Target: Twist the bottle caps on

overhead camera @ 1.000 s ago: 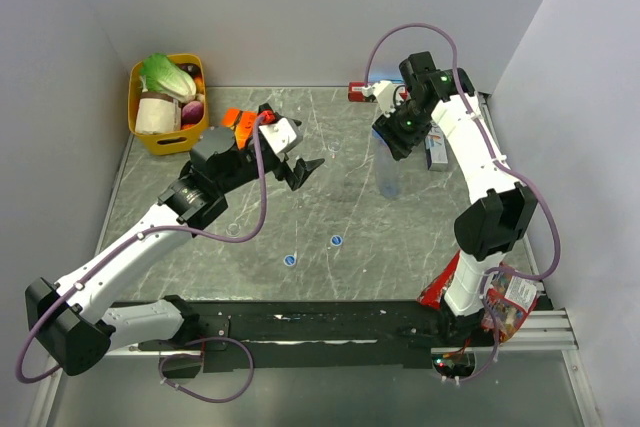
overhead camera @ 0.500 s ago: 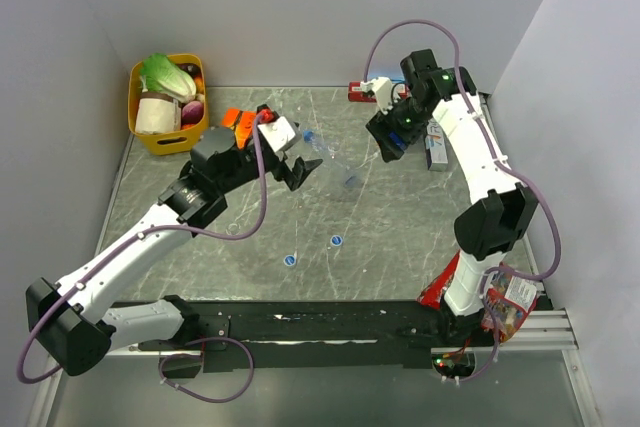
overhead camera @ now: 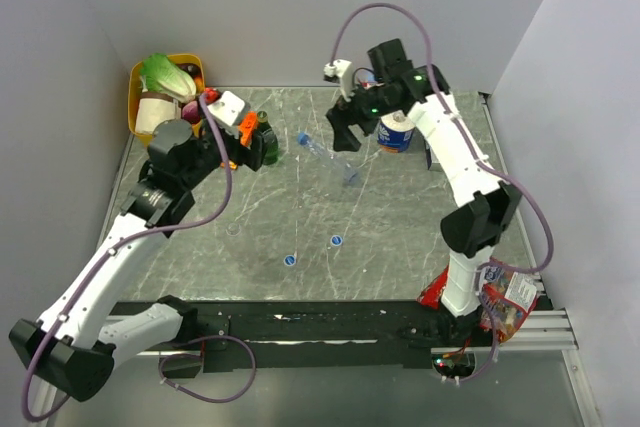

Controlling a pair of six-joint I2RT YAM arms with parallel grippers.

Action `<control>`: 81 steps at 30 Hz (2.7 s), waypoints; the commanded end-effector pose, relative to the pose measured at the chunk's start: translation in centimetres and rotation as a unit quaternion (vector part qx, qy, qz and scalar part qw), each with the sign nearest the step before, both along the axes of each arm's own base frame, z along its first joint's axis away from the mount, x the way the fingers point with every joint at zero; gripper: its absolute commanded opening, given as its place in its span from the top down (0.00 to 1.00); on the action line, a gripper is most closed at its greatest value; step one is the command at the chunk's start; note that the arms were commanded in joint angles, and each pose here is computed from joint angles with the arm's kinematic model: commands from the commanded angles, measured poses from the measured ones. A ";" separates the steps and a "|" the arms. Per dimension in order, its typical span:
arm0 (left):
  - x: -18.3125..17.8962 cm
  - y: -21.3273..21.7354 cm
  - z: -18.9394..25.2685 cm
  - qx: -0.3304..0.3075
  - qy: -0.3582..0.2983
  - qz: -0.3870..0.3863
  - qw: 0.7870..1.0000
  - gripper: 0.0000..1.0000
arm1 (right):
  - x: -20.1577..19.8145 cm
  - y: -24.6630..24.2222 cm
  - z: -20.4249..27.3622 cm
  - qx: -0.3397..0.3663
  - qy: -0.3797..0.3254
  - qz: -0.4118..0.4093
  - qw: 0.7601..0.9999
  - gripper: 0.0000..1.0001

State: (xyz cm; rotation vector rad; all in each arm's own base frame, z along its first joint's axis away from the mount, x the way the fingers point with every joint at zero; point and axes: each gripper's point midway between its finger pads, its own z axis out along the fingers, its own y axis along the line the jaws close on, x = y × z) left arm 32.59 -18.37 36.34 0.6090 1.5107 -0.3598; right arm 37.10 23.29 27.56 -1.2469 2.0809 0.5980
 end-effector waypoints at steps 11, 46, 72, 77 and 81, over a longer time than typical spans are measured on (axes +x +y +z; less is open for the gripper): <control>-0.3 3.7 0.3 -0.023 0.005 0.041 0.999 0.04 | 2.1 2.9 -4.0 -0.016 0.023 0.006 1.000 0.14; -3.6 -4.1 -5.3 -0.022 0.063 -0.225 0.972 0.04 | -5.5 3.3 7.9 0.047 -0.085 0.123 0.988 0.84; -2.8 -11.2 -10.0 0.048 0.023 -0.269 0.962 0.04 | -13.4 4.7 14.4 0.162 -0.091 0.214 0.959 0.89; -4.1 -11.8 -10.6 0.049 0.024 -0.310 0.949 0.01 | -14.0 4.7 14.5 0.170 -0.083 0.222 0.957 0.89; -5.4 -12.3 -10.7 0.050 0.027 -0.350 0.935 0.10 | -13.9 4.8 14.1 0.168 -0.077 0.220 0.958 0.89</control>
